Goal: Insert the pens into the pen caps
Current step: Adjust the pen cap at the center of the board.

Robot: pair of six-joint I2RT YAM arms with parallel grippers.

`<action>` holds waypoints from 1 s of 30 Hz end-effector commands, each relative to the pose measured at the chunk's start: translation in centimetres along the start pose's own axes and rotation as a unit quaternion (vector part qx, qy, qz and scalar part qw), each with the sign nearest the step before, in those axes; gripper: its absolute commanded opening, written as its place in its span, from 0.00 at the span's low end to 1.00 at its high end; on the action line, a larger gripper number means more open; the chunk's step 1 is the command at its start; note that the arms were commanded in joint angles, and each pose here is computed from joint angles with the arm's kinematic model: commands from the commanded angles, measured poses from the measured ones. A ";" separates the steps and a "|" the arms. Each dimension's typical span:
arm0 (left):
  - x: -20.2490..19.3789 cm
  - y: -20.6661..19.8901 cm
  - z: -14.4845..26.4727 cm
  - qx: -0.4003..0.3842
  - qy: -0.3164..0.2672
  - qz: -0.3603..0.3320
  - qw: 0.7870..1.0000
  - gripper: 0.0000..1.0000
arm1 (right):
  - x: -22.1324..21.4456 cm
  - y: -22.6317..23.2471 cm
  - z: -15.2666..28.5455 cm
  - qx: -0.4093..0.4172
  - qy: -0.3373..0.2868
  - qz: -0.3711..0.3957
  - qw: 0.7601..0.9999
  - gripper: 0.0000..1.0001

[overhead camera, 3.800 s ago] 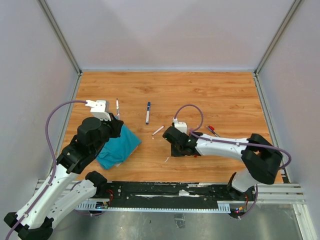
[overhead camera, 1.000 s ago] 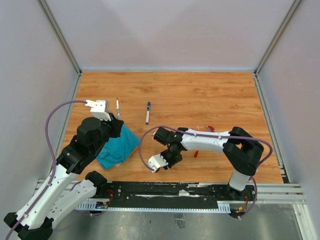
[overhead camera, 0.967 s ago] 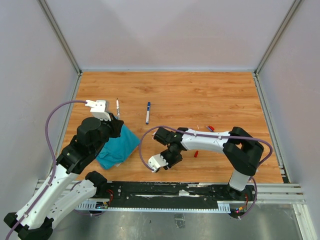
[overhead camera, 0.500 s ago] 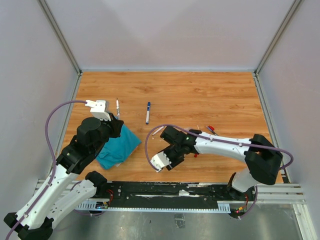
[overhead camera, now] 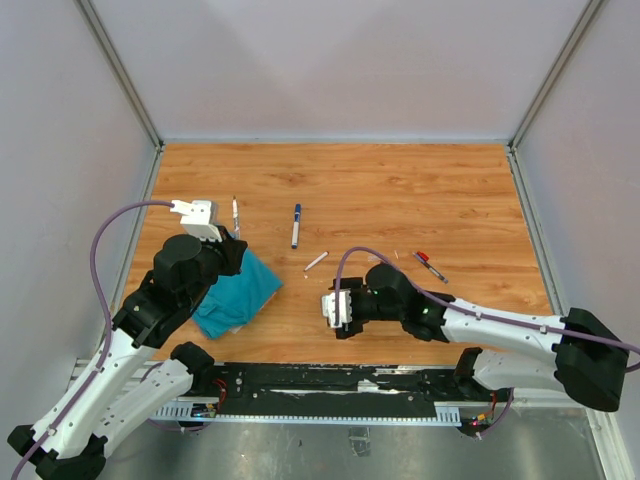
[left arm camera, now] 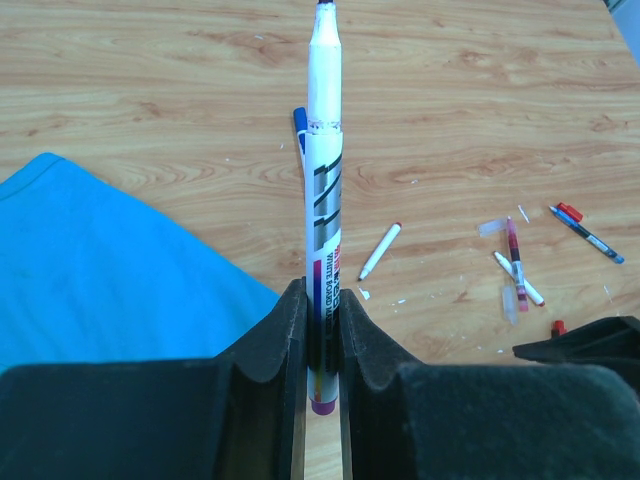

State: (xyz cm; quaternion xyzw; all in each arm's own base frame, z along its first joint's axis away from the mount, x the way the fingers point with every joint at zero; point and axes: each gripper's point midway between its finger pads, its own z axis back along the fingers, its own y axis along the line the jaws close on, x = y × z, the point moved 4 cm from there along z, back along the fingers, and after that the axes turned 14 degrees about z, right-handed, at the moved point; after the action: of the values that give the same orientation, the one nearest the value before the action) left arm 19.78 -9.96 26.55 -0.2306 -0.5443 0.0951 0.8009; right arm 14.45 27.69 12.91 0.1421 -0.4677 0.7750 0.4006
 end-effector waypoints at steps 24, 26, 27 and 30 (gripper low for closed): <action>0.3 -0.3 -0.3 -0.007 -0.007 -0.004 1.000 0.00 | -1.8 -2.8 3.7 -0.339 0.209 -0.681 0.615 0.82; 0.3 -0.2 -0.4 -0.005 -0.007 -0.004 1.000 0.00 | -1.8 -2.7 4.1 -0.356 0.236 -0.694 0.579 0.82; 0.3 -0.2 -0.4 -0.005 -0.007 -0.004 1.000 0.00 | -1.8 -2.6 4.0 -0.359 0.248 -0.699 0.567 0.83; 0.2 -0.3 -0.4 -0.007 -0.005 -0.004 1.000 0.00 | -1.8 -2.0 3.7 -0.360 0.283 -0.711 0.533 0.83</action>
State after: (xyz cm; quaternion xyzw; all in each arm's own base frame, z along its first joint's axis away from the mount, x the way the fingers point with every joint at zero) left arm 19.91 -10.05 26.35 -0.2284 -0.5411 0.0944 0.8039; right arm 17.73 26.12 16.31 0.1204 -0.3614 0.0781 0.9213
